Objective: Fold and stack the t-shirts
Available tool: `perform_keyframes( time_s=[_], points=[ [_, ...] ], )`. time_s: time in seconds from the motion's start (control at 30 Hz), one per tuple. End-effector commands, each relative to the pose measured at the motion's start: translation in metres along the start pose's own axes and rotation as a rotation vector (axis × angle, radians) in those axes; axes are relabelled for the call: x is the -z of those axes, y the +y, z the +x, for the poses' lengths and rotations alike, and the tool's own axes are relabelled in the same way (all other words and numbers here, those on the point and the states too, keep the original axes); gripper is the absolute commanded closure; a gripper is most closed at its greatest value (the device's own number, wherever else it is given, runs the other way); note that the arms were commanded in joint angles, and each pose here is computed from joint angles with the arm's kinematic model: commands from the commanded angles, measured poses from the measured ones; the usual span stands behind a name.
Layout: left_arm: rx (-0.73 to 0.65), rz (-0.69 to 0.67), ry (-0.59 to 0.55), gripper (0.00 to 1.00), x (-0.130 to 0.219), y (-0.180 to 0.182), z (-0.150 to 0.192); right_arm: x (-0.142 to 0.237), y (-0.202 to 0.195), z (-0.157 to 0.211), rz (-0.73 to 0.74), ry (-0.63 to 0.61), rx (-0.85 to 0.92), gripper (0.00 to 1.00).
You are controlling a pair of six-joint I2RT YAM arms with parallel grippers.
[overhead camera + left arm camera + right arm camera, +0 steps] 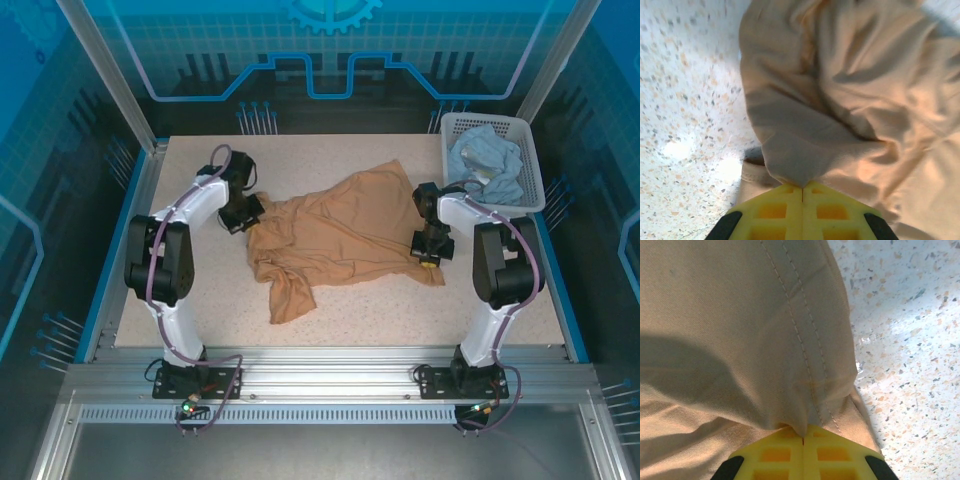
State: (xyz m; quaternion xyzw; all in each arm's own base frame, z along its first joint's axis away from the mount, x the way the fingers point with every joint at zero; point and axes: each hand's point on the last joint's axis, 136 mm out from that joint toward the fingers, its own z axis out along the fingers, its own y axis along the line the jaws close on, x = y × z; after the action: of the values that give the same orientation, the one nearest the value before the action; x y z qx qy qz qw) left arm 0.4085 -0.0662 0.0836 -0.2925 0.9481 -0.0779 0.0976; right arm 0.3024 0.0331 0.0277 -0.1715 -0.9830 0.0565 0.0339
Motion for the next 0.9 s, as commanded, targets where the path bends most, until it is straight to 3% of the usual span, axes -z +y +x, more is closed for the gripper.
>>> perform_keyframes(
  time_s=[0.0,0.3,0.5,0.53,0.57,0.63,0.67,0.77,0.87],
  points=[
    [0.045,-0.008,-0.034,1.00,0.016,0.004,-0.023,-0.004,-0.007,0.003,0.037,0.023,0.008,1.00],
    [0.174,0.207,-0.241,1.00,0.046,-0.029,-0.153,0.000,0.007,-0.009,-0.020,0.009,0.046,1.00],
    [0.266,0.323,-0.320,1.00,0.036,-0.039,-0.230,-0.001,0.039,-0.017,-0.145,0.048,0.097,1.00],
    [0.281,0.341,-0.321,0.92,0.035,-0.040,-0.239,0.000,0.043,-0.018,-0.154,0.056,0.106,1.00],
    [0.296,0.341,-0.322,0.74,0.034,-0.037,-0.243,0.000,0.045,-0.019,-0.161,0.060,0.107,1.00],
    [0.307,0.304,-0.339,0.35,0.040,-0.029,-0.246,0.001,0.047,-0.021,-0.166,0.061,0.109,1.00],
    [0.299,0.290,-0.345,0.29,0.047,-0.027,-0.242,0.003,0.047,-0.021,-0.165,0.059,0.109,1.00],
    [0.225,0.244,-0.324,0.28,0.064,-0.027,-0.208,0.007,0.046,-0.022,-0.169,0.047,0.109,1.00],
    [0.181,0.163,-0.204,0.34,0.064,-0.018,-0.132,0.008,0.044,-0.023,-0.166,0.040,0.117,1.00]
  ],
)
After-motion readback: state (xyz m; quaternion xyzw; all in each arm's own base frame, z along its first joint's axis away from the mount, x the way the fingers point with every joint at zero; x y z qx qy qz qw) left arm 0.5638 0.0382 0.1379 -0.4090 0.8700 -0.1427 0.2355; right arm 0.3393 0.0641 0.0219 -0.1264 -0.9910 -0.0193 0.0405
